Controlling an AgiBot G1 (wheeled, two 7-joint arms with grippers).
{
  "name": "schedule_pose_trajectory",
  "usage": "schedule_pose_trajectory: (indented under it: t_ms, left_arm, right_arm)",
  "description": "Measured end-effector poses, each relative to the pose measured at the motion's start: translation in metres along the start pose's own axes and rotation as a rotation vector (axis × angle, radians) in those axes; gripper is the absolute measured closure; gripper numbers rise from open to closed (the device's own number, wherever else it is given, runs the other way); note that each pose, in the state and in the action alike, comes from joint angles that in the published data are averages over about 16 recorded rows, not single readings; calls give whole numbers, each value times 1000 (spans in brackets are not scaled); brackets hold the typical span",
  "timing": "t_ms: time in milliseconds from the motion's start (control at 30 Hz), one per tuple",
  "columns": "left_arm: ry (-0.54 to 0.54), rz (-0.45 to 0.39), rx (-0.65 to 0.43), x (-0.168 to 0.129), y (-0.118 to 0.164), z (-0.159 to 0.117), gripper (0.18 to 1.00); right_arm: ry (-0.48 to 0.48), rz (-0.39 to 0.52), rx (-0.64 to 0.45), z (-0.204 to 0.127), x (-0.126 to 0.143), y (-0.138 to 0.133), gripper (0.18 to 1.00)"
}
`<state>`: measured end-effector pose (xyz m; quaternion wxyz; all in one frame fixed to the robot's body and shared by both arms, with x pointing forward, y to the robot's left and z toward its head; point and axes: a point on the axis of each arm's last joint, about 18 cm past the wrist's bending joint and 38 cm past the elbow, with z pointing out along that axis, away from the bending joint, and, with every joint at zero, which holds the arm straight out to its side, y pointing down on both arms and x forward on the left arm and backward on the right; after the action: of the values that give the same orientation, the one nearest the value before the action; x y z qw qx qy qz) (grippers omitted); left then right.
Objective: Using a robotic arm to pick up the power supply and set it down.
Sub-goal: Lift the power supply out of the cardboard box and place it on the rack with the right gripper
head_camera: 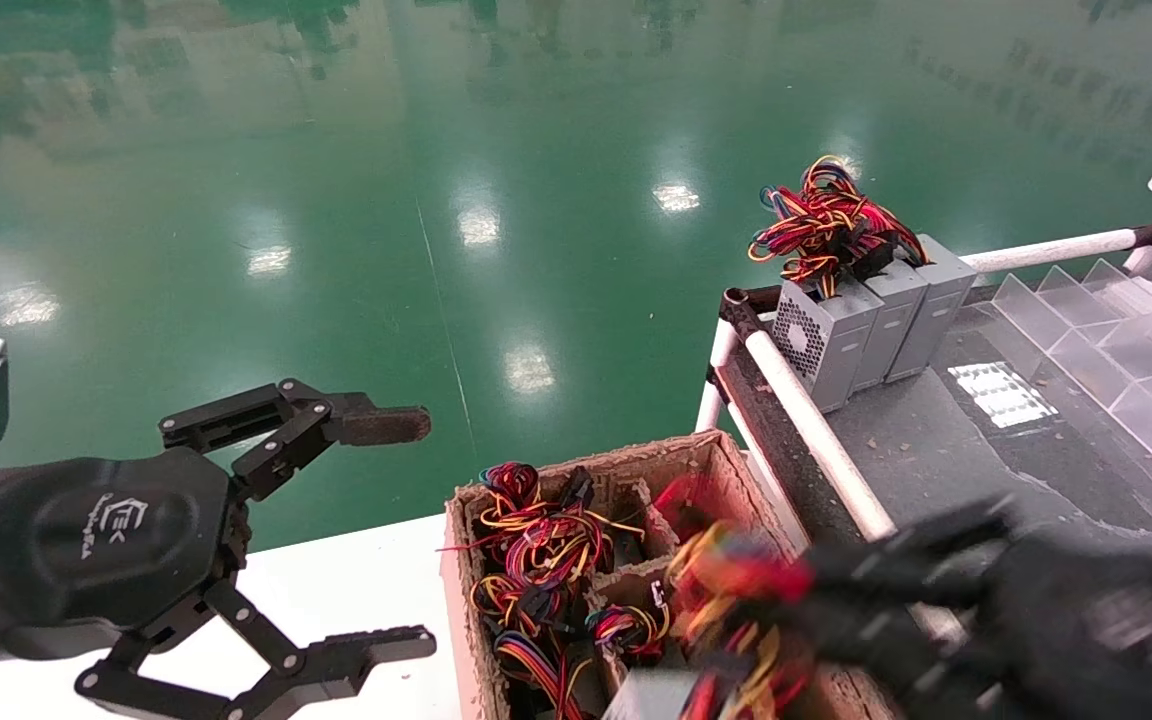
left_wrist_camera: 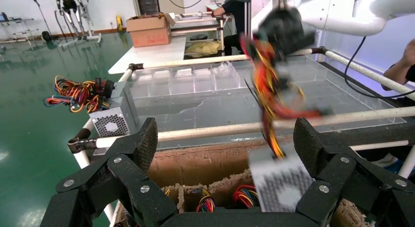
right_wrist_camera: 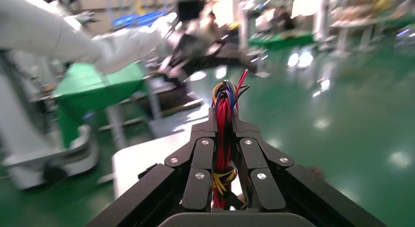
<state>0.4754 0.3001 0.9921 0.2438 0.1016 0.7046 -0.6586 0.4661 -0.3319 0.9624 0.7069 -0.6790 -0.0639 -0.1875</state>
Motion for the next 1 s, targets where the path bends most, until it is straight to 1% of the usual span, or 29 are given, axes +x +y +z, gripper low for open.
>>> schedule_pose_trajectory:
  t_ms: [233,500,633,767,900,1000]
  left_arm:
    - [0,0,0,0,0,0,184]
    - [0,0,0,0,0,0,184]
    - [0,0,0,0,0,0,184]
    - [0,0,0,0,0,0,184]
    - [0,0,0,0,0,0,184]
    - [0,0,0,0,0,0,184]
  right_arm:
    - [162,-89,56,-45,19,-27,946]
    - [395,-170,50,-101,46,-39,946]
    - [506,-197,19,-128,58,-39,946]
    - [589,-208,-24,-149,66,-33,946]
    - [637,-204,-69,-161,72,-22,946]
    - [652,-192,-95,-164,76,-13,946]
